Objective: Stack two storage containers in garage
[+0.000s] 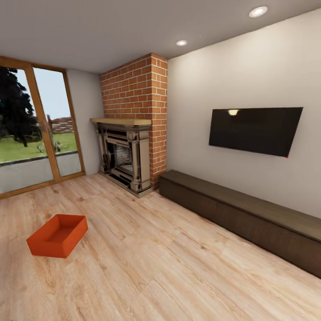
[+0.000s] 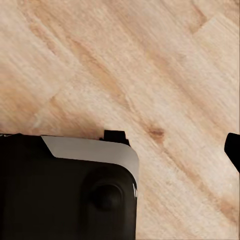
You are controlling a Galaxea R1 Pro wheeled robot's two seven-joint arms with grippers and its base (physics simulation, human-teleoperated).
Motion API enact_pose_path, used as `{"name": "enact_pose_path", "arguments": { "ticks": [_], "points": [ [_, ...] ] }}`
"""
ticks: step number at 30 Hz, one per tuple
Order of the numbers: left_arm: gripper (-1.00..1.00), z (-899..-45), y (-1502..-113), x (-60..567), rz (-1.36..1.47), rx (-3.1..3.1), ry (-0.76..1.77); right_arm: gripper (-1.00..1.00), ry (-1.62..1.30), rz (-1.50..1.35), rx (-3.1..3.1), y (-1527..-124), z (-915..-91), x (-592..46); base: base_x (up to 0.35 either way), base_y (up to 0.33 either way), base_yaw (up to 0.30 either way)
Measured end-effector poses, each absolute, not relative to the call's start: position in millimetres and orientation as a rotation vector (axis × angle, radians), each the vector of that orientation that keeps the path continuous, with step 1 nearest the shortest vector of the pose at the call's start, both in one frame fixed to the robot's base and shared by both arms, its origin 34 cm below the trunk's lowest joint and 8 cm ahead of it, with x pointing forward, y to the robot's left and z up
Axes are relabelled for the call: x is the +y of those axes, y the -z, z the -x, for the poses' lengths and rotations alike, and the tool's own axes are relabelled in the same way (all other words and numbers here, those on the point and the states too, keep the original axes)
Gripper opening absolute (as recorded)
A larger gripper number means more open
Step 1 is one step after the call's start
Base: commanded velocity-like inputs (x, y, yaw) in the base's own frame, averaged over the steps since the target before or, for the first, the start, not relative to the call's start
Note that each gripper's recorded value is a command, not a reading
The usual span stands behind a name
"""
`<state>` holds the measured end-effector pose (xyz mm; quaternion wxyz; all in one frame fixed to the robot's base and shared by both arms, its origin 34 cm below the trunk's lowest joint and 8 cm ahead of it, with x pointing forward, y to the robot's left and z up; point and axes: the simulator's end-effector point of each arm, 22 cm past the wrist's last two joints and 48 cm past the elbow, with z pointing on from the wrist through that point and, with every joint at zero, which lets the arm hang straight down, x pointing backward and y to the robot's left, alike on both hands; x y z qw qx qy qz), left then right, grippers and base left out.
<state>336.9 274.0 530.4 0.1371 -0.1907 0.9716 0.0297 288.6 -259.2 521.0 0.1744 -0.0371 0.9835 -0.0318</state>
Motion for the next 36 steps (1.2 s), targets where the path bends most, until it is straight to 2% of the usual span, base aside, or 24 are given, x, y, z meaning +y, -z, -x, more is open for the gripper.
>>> {"name": "enact_pose_path", "arguments": {
  "ticks": [36],
  "points": [
    [1.0, -336.7, -530.3, 273.8, 0.55, 2.813, -0.086, 1.0, 0.089, 0.105, 2.787, -521.1, -288.6, -258.8, 0.322, 0.0, 0.268]
  ]
}}
